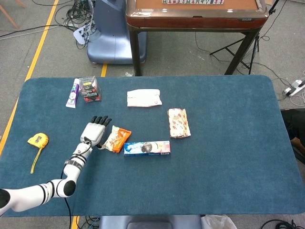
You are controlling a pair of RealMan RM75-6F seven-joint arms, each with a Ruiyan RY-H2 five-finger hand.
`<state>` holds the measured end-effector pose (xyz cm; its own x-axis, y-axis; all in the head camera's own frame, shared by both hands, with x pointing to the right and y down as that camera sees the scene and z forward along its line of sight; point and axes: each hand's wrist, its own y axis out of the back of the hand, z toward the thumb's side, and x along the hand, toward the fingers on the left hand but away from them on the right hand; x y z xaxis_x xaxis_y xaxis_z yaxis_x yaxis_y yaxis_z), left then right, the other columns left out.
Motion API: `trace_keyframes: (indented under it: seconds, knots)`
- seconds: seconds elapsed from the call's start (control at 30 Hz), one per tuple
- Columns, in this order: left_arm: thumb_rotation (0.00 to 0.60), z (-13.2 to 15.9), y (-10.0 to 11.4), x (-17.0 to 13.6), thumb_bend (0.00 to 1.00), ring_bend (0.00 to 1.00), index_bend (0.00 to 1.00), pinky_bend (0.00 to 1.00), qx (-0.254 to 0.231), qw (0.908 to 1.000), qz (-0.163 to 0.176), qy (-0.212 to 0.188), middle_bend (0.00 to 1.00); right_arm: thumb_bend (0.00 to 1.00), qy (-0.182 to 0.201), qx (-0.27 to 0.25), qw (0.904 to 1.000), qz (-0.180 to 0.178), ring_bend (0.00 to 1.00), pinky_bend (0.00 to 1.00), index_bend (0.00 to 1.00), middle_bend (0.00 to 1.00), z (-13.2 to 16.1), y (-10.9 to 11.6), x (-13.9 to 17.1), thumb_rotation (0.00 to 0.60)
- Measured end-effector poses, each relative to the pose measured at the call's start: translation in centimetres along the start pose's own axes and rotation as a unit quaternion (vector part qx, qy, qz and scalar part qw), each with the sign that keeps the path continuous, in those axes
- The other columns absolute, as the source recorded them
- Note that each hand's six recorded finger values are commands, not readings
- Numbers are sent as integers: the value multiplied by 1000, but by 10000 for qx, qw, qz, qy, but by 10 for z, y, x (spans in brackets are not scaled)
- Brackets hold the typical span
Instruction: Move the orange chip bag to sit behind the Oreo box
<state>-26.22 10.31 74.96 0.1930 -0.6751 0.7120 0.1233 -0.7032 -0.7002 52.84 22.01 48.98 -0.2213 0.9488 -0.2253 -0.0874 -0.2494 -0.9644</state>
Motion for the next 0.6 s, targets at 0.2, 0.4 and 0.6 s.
trace_keyframes:
  seconds: [0.2, 0.4, 0.6]
  knots:
    - [600, 0, 4, 11, 37, 0, 0, 0, -28, 9999, 121, 16, 0, 0, -12, -7, 10000, -16, 345, 491, 320, 400, -1, 1, 1, 600]
    - [600, 5, 5, 22, 37, 0, 0, 0, -59, 9999, 126, -21, 0, 0, -29, -14, 10000, -18, 345, 491, 320, 400, -2, 1, 1, 600]
    - [600, 16, 8, 30, 37, 0, 0, 0, -72, 9998, 157, -123, 0, 0, -8, -6, 10000, -5, 345, 491, 320, 401, -1, 0, 1, 600]
